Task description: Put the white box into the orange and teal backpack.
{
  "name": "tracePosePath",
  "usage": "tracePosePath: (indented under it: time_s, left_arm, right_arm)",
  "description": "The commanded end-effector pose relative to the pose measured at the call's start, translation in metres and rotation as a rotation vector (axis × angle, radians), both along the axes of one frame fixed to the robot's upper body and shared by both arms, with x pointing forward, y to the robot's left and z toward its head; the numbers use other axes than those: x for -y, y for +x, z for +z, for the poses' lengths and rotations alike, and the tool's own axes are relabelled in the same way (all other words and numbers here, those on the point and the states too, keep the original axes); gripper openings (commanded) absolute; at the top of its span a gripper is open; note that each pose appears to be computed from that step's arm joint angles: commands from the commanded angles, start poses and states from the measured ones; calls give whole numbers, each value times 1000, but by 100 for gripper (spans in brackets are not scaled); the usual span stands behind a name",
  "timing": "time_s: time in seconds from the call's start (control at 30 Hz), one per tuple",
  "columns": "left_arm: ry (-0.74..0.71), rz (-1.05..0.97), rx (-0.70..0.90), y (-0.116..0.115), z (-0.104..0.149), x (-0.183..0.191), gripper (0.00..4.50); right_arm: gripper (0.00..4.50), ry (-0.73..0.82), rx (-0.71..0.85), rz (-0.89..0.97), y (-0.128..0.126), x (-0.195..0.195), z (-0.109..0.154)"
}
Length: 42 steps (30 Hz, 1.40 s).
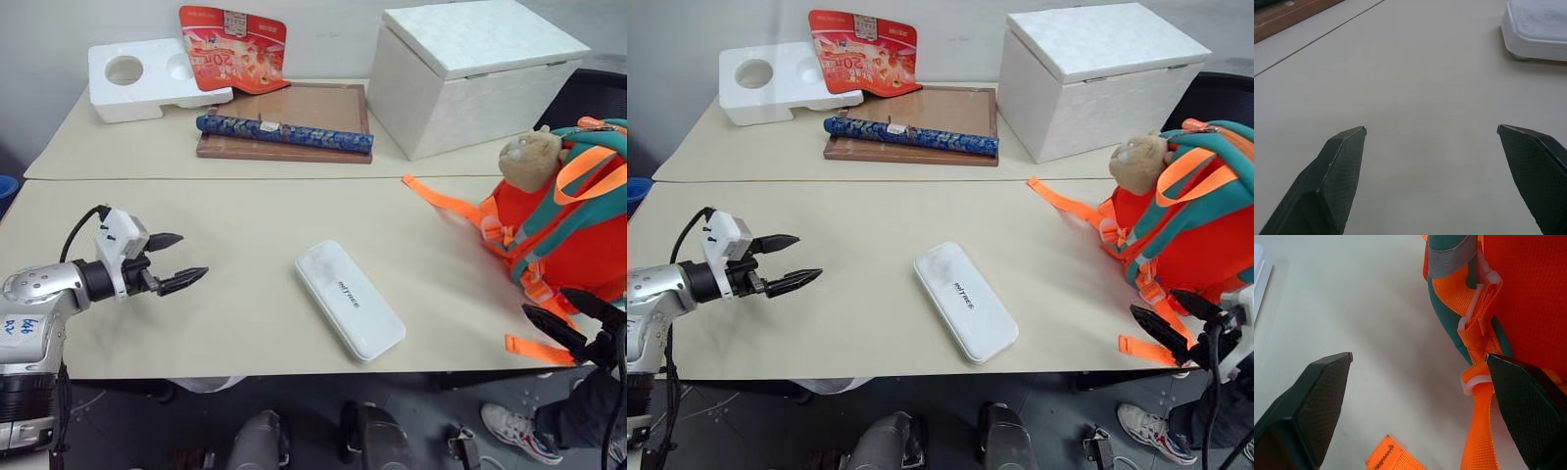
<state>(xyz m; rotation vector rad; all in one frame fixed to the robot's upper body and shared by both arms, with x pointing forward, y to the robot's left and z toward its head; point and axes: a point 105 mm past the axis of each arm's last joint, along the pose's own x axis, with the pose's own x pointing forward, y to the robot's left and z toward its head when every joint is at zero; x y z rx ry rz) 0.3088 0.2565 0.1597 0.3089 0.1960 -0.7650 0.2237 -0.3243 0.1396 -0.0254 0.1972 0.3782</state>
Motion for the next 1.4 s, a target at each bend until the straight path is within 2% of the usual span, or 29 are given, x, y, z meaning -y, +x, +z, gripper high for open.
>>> tracePosePath:
  time_s: [0.03,0.2,0.47,0.7,0.73,0.83,1.0,1.17,1.2,1.23,1.27,1.4]
  left_arm:
    - [28,-27,27,-5,5,5,450]
    - [27,-31,-1,-9,-2,11,450]
    - [22,-29,7,-3,4,11,450]
    - [28,-110,11,13,7,28,450]
    - [37,-139,7,16,6,34,450]
    - [101,-223,11,31,2,51,392]
    - [169,-301,28,57,-3,73,246]
    - [160,-379,52,77,-6,109,88]
    - [149,-397,55,79,-6,117,56]
    - [141,-413,57,80,-5,125,19]
    - [136,-424,59,81,-5,129,2]
    - [109,-457,60,85,-5,154,2]
  right_arm:
    - [447,-14,27,27,3,-10,9]
    - [447,-34,24,27,4,-15,11]
    - [447,-46,21,25,4,-22,13]
    - [447,-135,-11,138,1,-42,17]
    - [430,-151,-21,175,-1,-47,18]
    - [354,-194,-54,281,-7,-61,19]
    - [190,-216,-100,438,-14,-85,20]
    - [18,-252,-165,627,-22,-118,4]
    - [0,-256,-177,653,-24,-123,1]
    - [0,-257,-189,676,-25,-127,-2]
    - [0,-258,-196,690,-26,-129,-3]
    - [0,-283,-226,718,-23,-139,-20]
